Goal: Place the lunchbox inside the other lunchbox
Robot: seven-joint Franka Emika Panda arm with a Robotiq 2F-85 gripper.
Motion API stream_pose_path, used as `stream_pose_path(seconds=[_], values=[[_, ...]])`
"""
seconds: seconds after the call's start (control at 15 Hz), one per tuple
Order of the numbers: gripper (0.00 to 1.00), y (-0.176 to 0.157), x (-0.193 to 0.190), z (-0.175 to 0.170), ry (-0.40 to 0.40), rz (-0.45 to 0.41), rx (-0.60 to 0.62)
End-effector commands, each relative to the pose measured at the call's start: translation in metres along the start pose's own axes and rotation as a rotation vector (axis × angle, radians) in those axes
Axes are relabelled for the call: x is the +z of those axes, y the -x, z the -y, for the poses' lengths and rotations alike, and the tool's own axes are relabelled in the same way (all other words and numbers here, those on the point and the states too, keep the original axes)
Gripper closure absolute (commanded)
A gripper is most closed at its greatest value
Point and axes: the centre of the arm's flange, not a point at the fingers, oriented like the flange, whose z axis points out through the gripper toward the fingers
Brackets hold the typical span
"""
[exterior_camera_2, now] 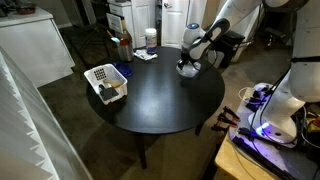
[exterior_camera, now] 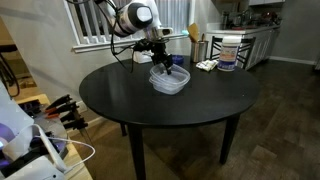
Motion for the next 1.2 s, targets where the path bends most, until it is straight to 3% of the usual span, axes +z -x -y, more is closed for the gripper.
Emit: stream_pose_path(seconds=[0.0,0.13,0.6,1.13], values=[[0.08,0.021,-0.023,0.009,-0.008,0.008,0.001],[0.01,0.032,-0.035,0.022,-0.026,0.013,-0.012],[0.00,0.076,-0.075,0.084,-0.120,0.011,0.026],[0.00,0.101,-0.099,0.117,-0.109,-0.006,0.124]])
